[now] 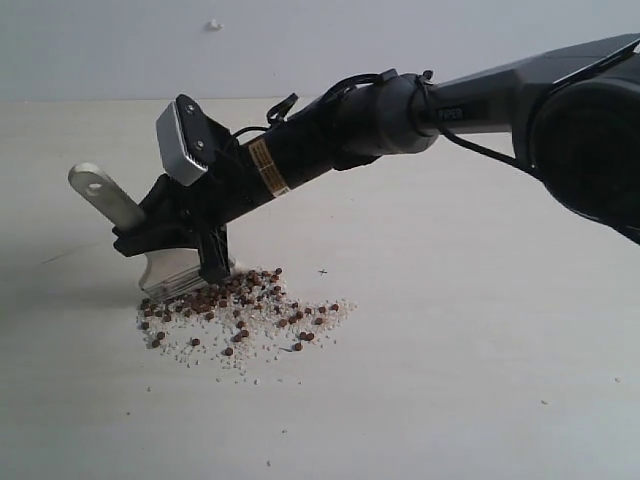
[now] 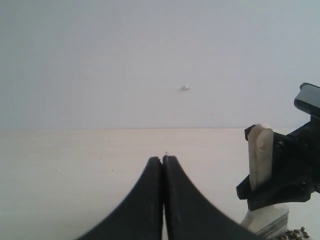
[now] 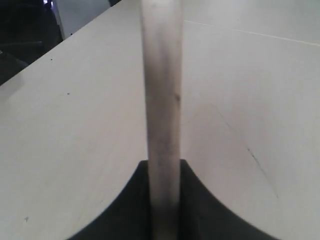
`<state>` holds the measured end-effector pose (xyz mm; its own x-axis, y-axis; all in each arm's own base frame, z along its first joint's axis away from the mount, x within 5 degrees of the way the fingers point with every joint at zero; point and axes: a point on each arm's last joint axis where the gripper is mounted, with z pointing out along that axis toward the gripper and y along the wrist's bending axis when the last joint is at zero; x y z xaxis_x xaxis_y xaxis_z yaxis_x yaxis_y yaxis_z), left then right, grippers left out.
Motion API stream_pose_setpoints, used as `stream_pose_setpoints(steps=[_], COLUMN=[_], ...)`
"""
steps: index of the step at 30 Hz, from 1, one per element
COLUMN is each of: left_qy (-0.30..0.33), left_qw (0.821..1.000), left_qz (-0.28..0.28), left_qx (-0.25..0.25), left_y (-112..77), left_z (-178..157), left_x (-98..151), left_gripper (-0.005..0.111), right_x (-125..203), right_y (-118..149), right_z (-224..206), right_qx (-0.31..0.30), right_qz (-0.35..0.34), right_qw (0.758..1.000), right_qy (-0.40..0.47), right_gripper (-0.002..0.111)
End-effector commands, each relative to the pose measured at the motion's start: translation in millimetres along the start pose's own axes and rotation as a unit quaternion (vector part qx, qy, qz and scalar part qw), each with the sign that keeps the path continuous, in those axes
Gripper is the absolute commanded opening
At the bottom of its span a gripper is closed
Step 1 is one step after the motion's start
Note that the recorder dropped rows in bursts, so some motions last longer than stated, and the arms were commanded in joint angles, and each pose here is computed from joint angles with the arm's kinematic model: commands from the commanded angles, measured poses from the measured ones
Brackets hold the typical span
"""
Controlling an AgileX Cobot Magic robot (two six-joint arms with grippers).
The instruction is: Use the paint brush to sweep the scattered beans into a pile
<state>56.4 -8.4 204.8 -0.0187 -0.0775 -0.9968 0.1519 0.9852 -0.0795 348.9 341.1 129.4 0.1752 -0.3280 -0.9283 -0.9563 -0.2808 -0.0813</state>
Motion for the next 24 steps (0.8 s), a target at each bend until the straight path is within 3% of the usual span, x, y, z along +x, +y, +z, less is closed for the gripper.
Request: stream_pose_setpoints(steps=[1,5,9,11,13,16,23,24], left_qy=[-0.007,-0.007,-0.007,-0.007,-0.007,-0.007,-0.007,-0.007], left_qw=[1.000,1.000,1.000,1.000,1.000,1.000,1.000,1.000], left_qz=[-0.007,-0.007,-0.007,-0.007,-0.007,-0.007,-0.007,-0.007], left_qx=[0.000,0.000,0.000,0.000,0.000,0.000,0.000,0.000], left_y=[0.0,0.0,0.0,0.0,0.0,0.0,0.0,0.0], left_z=[-1,-1,-1,-1,-1,-1,-1,-1], left_x=[-1,-1,-1,-1,-1,-1,-1,-1], left_gripper=[0.000,0.000,0.000,0.000,0.000,0.000,0.000,0.000], right_x=[-25,-70,-101,-118,-129,-136,-137,-136], right_y=[-6,-9,-12,-13,-11,-5,28,37], right_z=[-10,-30,-46,-52,-48,-38,-11,-7], right_qx=[0.039,0.082,0.146,0.212,0.266,0.334,0.561,0.595], right_qz=[-0.012,-0.032,0.048,0.112,0.200,0.243,0.290,0.298], right_qw=[0.999,0.995,0.988,0.971,0.943,0.910,0.774,0.745], right_qy=[-0.019,-0.040,-0.029,-0.002,-0.015,-0.022,-0.039,-0.045], right_gripper=[0.000,0.000,0.000,0.000,0.000,0.000,0.000,0.000])
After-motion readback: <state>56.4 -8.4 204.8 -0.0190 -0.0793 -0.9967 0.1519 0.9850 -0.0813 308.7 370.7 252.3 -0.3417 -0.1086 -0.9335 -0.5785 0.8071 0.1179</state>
